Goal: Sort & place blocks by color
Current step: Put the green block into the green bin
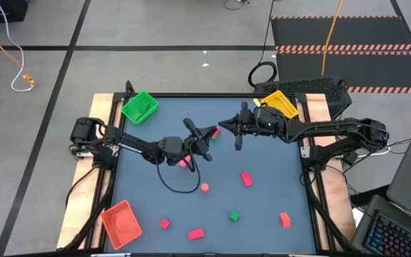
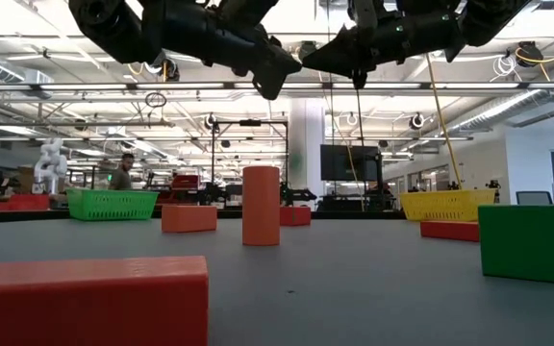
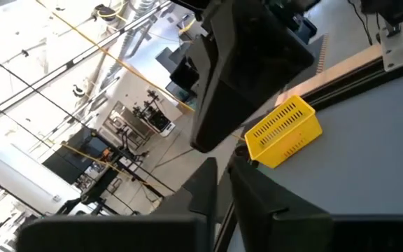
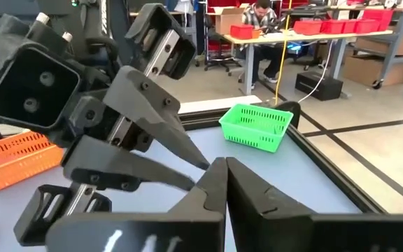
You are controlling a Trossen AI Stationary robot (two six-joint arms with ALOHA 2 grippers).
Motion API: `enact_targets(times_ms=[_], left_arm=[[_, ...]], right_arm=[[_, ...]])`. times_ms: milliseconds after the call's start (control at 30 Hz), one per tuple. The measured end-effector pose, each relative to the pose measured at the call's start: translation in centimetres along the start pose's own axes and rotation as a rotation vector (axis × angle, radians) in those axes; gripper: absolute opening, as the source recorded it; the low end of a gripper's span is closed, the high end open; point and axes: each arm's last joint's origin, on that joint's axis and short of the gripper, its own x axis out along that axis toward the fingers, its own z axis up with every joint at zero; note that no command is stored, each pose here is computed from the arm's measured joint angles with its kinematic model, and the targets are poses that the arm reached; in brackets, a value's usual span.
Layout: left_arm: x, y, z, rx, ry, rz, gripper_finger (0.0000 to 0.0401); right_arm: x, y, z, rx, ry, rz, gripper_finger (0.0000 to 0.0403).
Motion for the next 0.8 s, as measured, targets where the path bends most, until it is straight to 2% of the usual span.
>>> enact_targets(times_ms=[267,367,467,567,700,800], left_arm=[[0.2,0.1,-0.4,0.026,0.030,0.002,0.0146],[0.2,-0.2,-1.0,0.047,0.112,-0.002,0.0173],[-0.2,-0.6,-1.5,0.014,0.207,-0.010,0.0195],[-1.5,-1.1,-1.7,0.000,0.297,-0.142,0.0213],[-2.9,-0.6,-1.1,-0.156,0.411,-0.446,0.0224],[-3.8,0.3,-0.2,-0.241,0.454,-0.615,0.0225]], right_arm=[[0.0,0.0,-0.1,-0.002,0.011,-0.002,0.0003],[0.0,-0.2,-0.5,-0.006,0.049,-0.011,0.0002],[-0.1,-0.7,-0.8,-0.005,0.090,-0.030,0.0006],[-0.2,-1.3,-1.1,-0.002,0.116,-0.055,0.0031],[-0.4,-2.1,-0.9,0.002,0.116,-0.085,0.0081],[-0.6,-2.4,-0.9,-0.009,0.123,-0.095,0.0122]])
